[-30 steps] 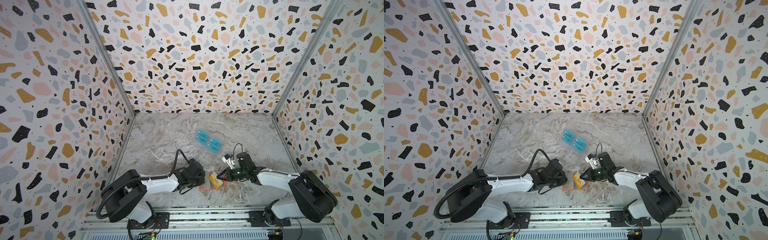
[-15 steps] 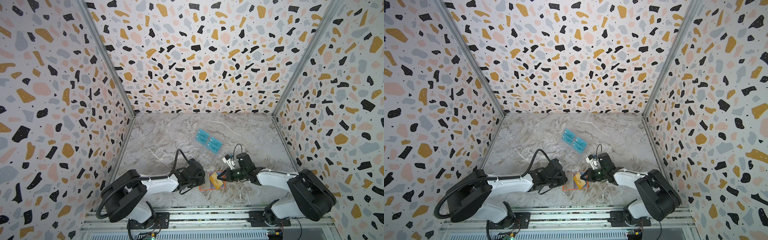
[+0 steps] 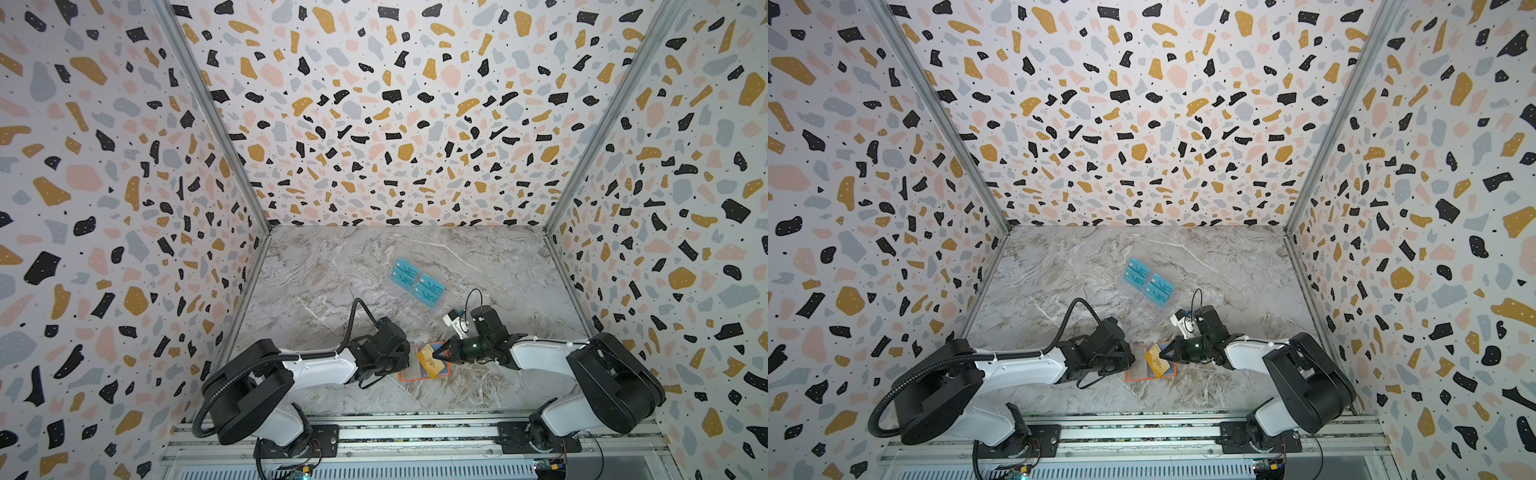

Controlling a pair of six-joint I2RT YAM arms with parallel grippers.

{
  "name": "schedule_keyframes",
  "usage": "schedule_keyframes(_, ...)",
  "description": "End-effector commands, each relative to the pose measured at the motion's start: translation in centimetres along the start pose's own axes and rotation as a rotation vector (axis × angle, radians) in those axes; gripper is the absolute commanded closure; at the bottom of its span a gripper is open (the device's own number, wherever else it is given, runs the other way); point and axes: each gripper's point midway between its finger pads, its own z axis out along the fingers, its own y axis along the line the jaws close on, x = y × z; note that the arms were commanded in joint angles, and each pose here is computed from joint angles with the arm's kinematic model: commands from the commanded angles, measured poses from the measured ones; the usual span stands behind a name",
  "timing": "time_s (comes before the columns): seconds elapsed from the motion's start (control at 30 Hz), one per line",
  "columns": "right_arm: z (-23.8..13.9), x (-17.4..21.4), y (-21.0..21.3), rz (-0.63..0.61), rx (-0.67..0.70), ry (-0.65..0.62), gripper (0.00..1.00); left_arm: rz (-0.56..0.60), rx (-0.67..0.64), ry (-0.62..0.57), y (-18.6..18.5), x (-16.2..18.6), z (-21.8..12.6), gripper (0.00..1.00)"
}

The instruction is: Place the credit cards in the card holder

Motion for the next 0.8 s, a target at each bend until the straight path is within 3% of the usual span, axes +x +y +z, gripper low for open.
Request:
schedule_keyframes(0.0,0.5,-0.9,1.0,-0.01,-0.023,-0.015,1.0,0.016,-0.019,0.023,0.9,0.9,0.1,0.88)
schedule_keyframes(0.77,1.5,-0.7,-0.1,0.1,-0.036,-0.116,1.0,0.015,-0.015,0.025,1.0,1.0,0.1,0.88)
